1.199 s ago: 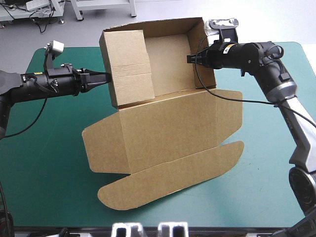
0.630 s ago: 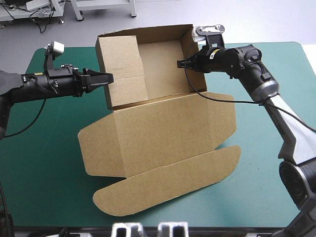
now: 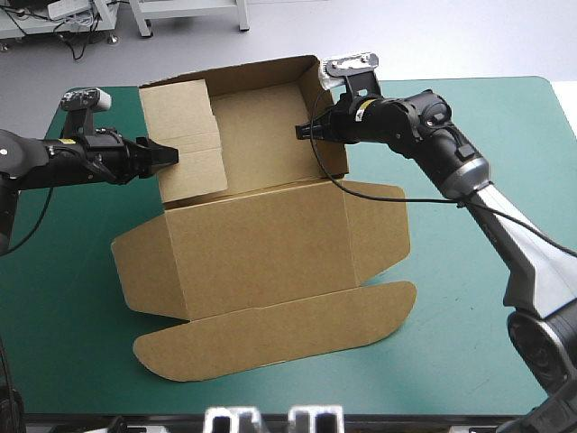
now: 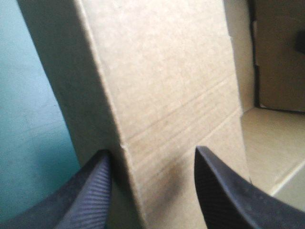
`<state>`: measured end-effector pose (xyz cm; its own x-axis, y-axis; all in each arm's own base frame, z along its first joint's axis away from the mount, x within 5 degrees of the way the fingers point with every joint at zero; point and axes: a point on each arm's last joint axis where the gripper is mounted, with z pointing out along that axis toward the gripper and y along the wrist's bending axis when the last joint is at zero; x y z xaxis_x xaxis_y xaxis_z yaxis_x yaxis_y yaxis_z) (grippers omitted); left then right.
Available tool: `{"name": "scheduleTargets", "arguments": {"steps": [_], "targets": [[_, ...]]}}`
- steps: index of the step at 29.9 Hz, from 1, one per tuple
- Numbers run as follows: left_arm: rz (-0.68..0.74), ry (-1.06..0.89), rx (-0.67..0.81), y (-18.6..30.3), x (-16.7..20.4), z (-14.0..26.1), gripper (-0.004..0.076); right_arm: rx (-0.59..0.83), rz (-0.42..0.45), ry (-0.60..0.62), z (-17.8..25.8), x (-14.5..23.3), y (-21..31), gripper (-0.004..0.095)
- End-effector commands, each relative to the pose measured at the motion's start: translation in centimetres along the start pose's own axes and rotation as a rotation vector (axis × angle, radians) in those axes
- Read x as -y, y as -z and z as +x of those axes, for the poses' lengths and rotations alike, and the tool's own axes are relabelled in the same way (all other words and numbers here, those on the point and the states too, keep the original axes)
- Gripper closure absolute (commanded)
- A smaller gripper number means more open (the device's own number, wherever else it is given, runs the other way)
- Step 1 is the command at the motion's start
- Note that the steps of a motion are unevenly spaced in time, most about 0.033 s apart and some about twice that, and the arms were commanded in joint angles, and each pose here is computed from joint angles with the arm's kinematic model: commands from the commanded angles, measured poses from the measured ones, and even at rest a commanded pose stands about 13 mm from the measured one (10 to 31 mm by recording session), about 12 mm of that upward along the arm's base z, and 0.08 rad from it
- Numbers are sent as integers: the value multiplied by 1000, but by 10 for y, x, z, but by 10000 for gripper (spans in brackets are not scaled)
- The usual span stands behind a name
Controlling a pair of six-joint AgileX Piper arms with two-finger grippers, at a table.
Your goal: Fold the box
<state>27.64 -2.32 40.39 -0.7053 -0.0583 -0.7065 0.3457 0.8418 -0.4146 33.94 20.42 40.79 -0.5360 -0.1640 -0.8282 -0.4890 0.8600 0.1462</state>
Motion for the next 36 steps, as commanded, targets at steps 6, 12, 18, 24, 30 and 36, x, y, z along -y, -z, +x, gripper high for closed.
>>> {"name": "scheduleTargets", "arguments": {"steps": [6, 12, 18, 24, 30, 36], "targets": [[-29, -21, 125, 11, 8, -14, 356, 184, -154, -52, -27, -32, 83, 908], [12, 32, 81, 6, 8, -11, 485, 135, -166, -54, -23, -34, 92, 908], [65, 23, 45, 13, 24, -5, 734, 41, -140, -87, -14, -31, 83, 908], [122, 13, -13, 11, 59, 2, 734, -151, -86, -142, 3, -27, 72, 908], [3, -39, -100, -11, 83, 14, 734, -344, -33, -200, 21, -24, 65, 908], [-36, -45, -192, -51, 95, 23, 734, -452, -14, -224, 32, -21, 39, 908]]}}
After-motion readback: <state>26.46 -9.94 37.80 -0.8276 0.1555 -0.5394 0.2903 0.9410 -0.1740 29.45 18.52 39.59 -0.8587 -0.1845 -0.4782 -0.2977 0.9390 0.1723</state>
